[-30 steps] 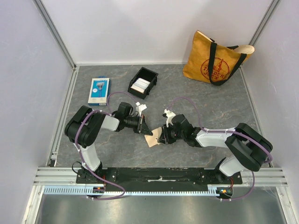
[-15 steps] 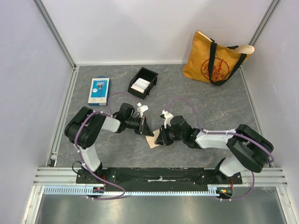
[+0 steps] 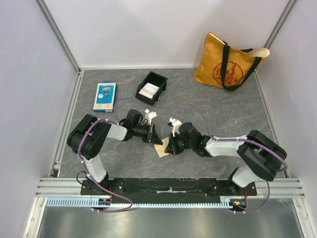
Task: Put the credit cards into the card holder
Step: Open the card holder at the center of the board.
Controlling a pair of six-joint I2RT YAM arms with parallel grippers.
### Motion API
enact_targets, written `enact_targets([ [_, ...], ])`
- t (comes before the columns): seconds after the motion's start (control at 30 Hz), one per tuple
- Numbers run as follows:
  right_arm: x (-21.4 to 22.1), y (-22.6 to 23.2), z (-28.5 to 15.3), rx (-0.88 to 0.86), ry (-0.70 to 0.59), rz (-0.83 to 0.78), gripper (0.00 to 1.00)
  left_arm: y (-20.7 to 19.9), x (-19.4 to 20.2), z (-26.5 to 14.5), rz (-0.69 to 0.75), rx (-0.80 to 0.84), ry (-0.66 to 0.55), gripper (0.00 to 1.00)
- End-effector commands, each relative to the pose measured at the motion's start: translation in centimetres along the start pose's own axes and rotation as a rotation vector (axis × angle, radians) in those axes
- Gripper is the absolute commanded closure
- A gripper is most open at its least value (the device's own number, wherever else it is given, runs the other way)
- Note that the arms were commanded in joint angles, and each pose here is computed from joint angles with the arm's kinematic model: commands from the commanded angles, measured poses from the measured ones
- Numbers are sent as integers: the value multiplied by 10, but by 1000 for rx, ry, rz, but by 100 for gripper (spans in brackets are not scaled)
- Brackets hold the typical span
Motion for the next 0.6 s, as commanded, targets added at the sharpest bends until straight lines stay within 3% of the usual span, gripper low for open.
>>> enact_targets([
  [0.0,4,27,-11,-198,29,-165,100,3,-11,4,-5,-110,-17,98],
  [0.37,52,9,-26,-101,342,-192,97,20,-19,0,-68,-272,-44,98],
  [0.43,57,12,-24,-130,375,-191,91,20,-20,-1,-67,-272,-48,98],
  [0.47,58,12,-23,-119,380,-185,81,19,-20,-1,-62,-261,-46,98],
  [0.57,60,3,-23,-23,413,-168,66,17,-18,-3,-61,-266,-42,98],
])
Point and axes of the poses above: each gripper's point midway between its finger pads, its own z axis out along the fingers, its own y axis along the line the jaws close on, x = y × z, the point moved 8 cm from there along -z, back along the fingers, and after that the axes turned 15 degrees about z, right-handed, at the moved point
